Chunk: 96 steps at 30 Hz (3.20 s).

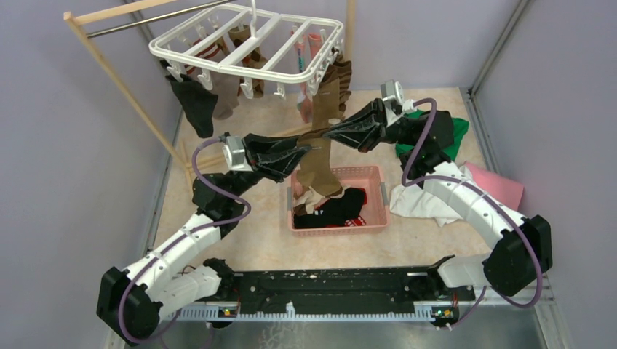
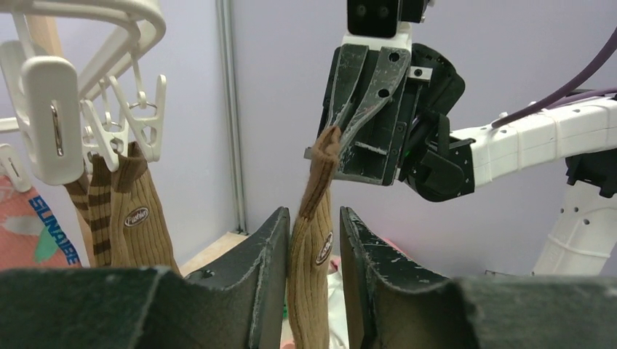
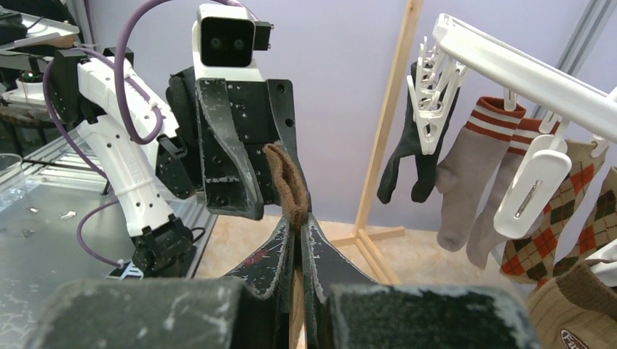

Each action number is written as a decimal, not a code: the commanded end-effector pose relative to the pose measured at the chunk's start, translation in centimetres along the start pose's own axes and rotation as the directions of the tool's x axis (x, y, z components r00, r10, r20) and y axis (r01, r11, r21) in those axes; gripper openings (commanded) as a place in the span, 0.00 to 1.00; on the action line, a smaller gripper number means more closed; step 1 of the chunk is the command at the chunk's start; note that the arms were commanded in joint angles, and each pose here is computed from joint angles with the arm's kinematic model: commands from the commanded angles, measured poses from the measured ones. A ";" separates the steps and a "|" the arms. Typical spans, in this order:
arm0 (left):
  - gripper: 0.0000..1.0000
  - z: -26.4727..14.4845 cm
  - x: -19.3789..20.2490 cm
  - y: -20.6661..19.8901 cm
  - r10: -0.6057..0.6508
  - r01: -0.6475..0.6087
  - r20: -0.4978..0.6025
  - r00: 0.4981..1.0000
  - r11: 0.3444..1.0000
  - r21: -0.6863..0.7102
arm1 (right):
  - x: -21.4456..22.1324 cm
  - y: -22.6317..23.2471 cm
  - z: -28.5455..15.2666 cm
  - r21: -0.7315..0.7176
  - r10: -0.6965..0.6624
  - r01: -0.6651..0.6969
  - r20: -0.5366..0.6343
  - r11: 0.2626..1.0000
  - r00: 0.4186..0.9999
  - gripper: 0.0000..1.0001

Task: Clip the socks to the hanger
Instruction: Open the clamp at the hanger.

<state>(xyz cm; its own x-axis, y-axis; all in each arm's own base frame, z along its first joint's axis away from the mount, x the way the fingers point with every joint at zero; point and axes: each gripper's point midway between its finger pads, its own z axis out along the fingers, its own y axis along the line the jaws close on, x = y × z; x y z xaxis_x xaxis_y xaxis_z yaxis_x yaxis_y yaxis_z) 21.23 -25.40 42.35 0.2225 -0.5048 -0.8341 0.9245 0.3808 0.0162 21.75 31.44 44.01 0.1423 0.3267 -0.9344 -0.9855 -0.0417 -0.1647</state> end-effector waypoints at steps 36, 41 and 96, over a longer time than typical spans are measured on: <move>0.12 0.5 -2.2 0.1 0.021 -0.025 0.102 0.995 0.999 0.038 | -2.1 -0.8 1.3 -0.004 -0.031 0.032 0.042 0.999 0.999 0.00; 0.00 0.4 -2.1 0.1 0.028 -0.032 0.096 0.995 0.998 0.047 | -2.0 -0.9 1.3 -0.002 -0.032 0.032 0.041 0.999 0.999 0.01; 0.00 -3.6 1.5 5.1 0.185 -0.207 -0.227 0.956 0.975 -0.078 | -2.9 -8.2 1.7 0.185 -0.193 0.194 -0.022 0.963 0.981 0.50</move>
<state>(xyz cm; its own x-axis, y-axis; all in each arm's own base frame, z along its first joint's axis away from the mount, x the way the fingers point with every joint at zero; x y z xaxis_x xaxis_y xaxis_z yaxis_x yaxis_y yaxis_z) 25.74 -21.42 36.85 0.2556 -0.2189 -0.9417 0.8291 0.5505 0.0971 30.46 32.22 45.80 0.2973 0.2358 -0.9252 -0.9364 0.2614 -0.2342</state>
